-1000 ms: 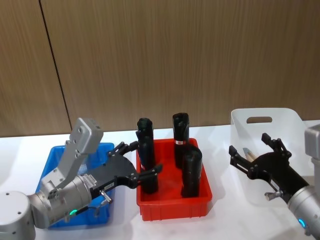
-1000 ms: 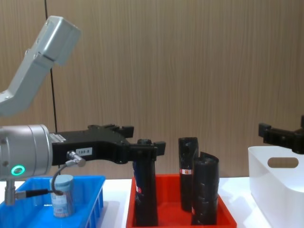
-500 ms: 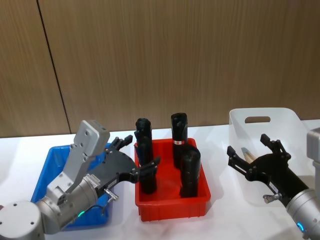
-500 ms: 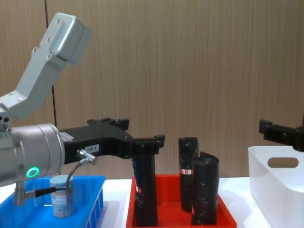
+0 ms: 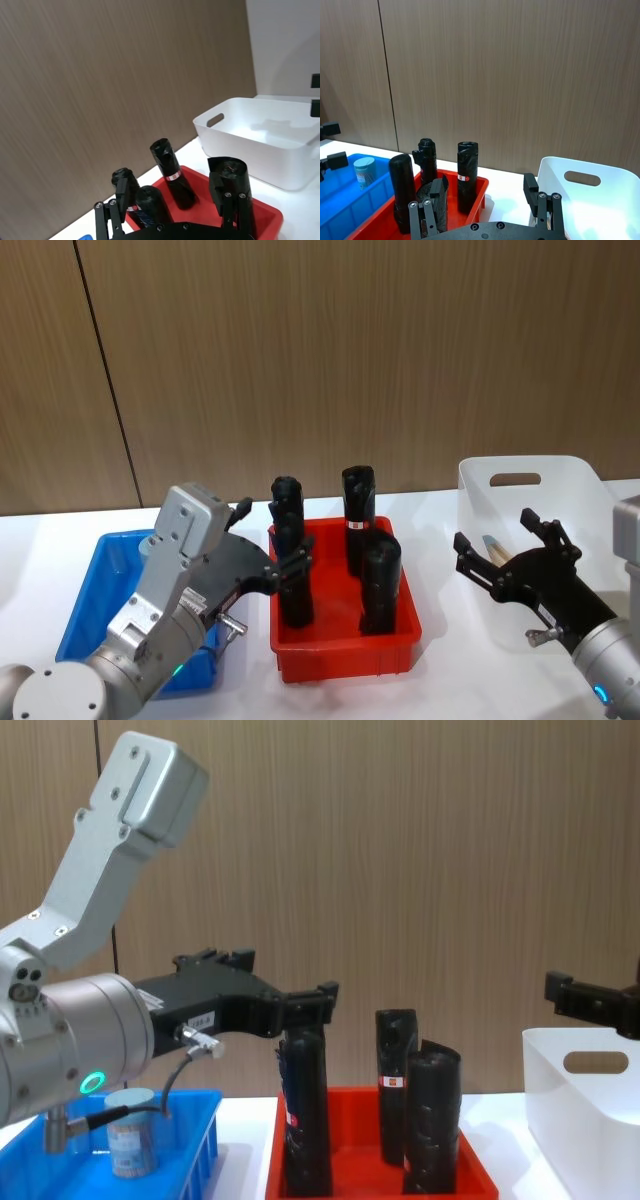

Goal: Pick the cotton swabs from the blue box and place them into the white box.

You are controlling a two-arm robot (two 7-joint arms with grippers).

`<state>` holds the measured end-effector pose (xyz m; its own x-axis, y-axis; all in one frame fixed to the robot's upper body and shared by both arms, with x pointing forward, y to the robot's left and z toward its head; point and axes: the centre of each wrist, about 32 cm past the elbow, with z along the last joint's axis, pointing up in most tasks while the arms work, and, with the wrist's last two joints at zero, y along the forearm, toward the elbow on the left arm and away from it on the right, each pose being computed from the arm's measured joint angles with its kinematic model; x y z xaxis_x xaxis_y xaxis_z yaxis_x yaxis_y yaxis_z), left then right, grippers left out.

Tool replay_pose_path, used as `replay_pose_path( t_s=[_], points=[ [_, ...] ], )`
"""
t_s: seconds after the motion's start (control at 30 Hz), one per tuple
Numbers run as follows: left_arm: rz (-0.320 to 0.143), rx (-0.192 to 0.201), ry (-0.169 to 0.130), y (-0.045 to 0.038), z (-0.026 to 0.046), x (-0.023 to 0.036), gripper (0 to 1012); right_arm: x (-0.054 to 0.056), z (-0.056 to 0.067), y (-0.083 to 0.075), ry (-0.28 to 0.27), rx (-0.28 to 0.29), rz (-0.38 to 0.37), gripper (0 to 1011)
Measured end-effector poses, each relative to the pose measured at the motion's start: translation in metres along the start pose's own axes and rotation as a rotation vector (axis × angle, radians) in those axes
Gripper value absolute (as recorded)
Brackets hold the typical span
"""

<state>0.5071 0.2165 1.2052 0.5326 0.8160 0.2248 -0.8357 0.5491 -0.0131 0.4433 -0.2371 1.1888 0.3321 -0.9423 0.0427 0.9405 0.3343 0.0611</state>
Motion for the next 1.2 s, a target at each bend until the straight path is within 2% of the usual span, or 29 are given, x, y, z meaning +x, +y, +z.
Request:
replay_pose_path(
  t_s=[0.3,0.5,0.7,1.2],
  points=[
    [0.092,-0.026,-0.017,0.0015,0.0029,-0.0154,1004,0.0,0.0,0.0,0.0,-0.001,0.0,1002],
    [0.132,-0.039,-0.023,0.0025,0.0042,-0.0219,1004,0.0,0.0,0.0,0.0,-0.001,0.001,1002],
    [0.142,-0.041,-0.025,0.0027,0.0045,-0.0235,1004,0.0,0.0,0.0,0.0,-0.001,0.001,1002],
    [0.143,-0.042,-0.026,0.0027,0.0046,-0.0232,1004,0.002,0.001,0.001,0.005,-0.005,0.009,1002]
  ],
)
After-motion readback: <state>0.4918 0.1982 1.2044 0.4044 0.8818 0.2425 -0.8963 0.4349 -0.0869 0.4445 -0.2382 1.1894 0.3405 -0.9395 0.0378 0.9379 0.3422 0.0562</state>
